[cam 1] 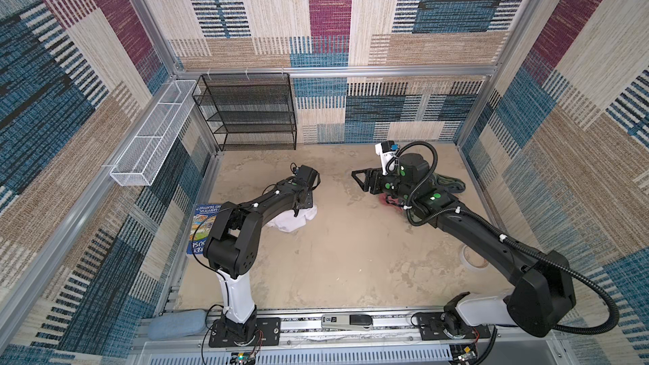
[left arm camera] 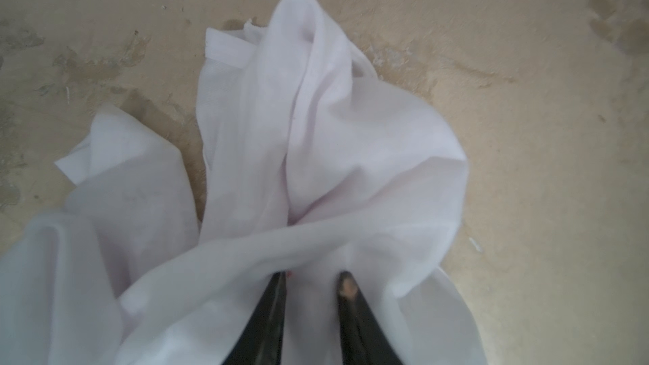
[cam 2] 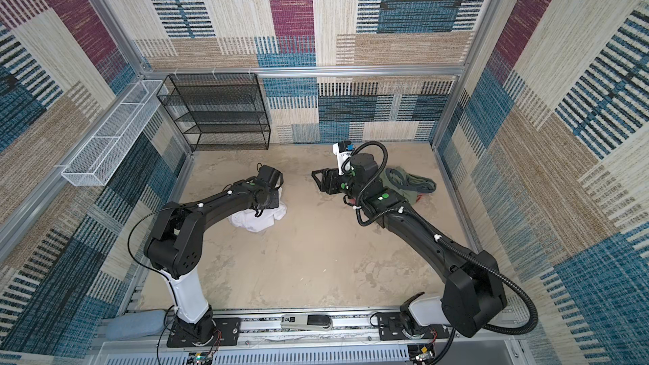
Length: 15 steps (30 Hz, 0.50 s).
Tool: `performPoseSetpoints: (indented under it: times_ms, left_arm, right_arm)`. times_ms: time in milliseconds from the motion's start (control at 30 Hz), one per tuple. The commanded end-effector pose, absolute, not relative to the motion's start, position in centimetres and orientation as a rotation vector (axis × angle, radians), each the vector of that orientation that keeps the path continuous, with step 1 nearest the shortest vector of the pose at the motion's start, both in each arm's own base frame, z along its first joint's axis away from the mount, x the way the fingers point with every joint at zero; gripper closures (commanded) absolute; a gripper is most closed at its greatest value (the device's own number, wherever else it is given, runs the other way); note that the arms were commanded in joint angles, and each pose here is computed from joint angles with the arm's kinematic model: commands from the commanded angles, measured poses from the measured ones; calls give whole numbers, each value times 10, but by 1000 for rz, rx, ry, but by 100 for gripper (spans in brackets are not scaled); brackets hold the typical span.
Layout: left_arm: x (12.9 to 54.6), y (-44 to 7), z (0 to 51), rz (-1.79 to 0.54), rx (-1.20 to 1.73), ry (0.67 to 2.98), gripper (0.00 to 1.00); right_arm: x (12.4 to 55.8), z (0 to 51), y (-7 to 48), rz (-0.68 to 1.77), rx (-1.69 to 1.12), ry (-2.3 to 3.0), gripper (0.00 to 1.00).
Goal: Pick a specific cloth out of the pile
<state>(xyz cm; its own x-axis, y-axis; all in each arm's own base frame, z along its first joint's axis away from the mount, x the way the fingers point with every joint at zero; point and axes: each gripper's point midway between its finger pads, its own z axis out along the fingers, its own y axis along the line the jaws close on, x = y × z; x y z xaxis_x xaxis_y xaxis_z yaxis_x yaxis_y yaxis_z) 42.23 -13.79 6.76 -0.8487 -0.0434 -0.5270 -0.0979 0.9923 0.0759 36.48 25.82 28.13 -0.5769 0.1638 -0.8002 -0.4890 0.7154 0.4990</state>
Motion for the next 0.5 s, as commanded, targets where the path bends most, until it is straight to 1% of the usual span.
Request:
performPoseSetpoints:
  times_ms: [0,100,300,333,367,400,467]
  left_arm:
    - [421,-136,78,121,-123,2563,70]
    - [418,-134,94,101,-134,2534,70]
    - [407,-128,148,40,-136,2429,69]
    - [406,-127,160,33,-123,2401,68]
    - [403,-126,169,32,-107,2383,65]
    - [401,-124,177,31,-97,2370,63]
    - [396,-120,190,27,-80,2349,52]
  right_arm:
    - [366,285,258,900,-240,1986,33]
    - [366,287,257,899,-243,1983,33]
    - [370,291,245,809,-233,1972,32]
    - [373,291,240,782,-221,1972,29]
    - [376,291,232,743,-198,1967,18]
    - [378,290,225,707,-187,1961,1]
    - [383,291,208,631,-163,1934,0]
